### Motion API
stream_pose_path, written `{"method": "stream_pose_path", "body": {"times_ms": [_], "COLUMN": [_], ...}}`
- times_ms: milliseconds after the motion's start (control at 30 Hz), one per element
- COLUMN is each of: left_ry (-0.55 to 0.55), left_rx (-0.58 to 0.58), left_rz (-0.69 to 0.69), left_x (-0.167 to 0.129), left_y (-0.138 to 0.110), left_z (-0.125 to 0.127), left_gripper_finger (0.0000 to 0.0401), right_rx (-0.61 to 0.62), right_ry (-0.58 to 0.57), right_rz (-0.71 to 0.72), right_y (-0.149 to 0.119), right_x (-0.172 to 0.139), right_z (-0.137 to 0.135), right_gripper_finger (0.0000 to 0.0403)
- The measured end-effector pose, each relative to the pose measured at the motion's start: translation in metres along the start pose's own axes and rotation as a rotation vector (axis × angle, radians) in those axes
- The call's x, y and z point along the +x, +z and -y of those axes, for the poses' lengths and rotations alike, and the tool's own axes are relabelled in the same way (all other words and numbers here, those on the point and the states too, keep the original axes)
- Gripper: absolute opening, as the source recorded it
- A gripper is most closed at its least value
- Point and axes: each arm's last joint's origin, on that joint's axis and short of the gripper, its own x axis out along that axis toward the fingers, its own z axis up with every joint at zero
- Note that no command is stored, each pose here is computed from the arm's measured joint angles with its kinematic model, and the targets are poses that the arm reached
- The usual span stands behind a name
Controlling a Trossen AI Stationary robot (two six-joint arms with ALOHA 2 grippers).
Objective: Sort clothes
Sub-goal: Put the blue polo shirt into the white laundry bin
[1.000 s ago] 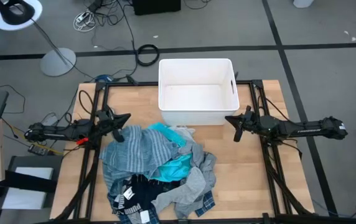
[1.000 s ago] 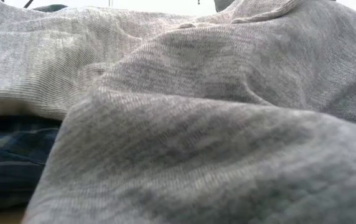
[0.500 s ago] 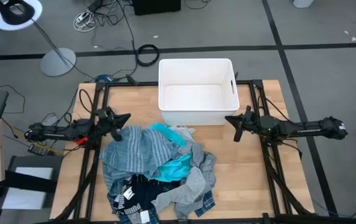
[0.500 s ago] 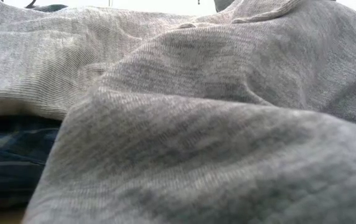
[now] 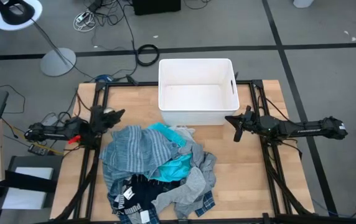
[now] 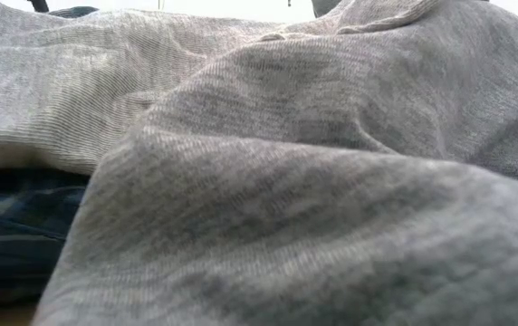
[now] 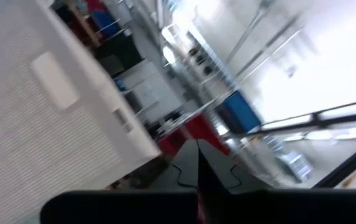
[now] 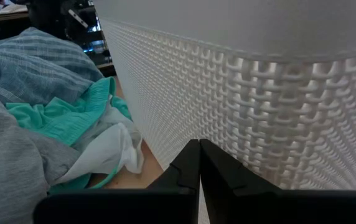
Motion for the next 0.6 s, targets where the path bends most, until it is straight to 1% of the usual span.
{"method": "stream_pose_path", "body": {"times_ms": [100,233,467,533,600], "left_ry": [-0.049,-0.075,-0.115,-0.136,-0.172], "left_rx": [-0.014,-0.034,-0.186,-0.201,-0.183], "left_rz": [0.045,0.069,0.092,0.105,0.110], "left_x": [0.000,-0.001,-0.001,-0.002,-0.002], "left_y": [0.005,0.007,0.011,0.012,0.014], "left_z": [0.005,0.008,0.011,0.013,0.016], "left_gripper_finger": [0.0004,0.0004,0.0004,0.0004,0.0004], "right_rx": [0.000,0.000,0.000,0.000,0.000], "right_ry": [0.000,0.000,0.000,0.000,0.000], "right_rz": [0.000,0.000,0.000,0.000,0.001], "right_y": [0.000,0.000,0.000,0.000,0.000], "right_x": [0.000,0.000,0.000,0.000,0.000], "right_z": [0.000,0.000,0.000,0.000,0.000], "right_gripper_finger": [0.0013,0.0013,0.0013,0.0013,0.0013]}}
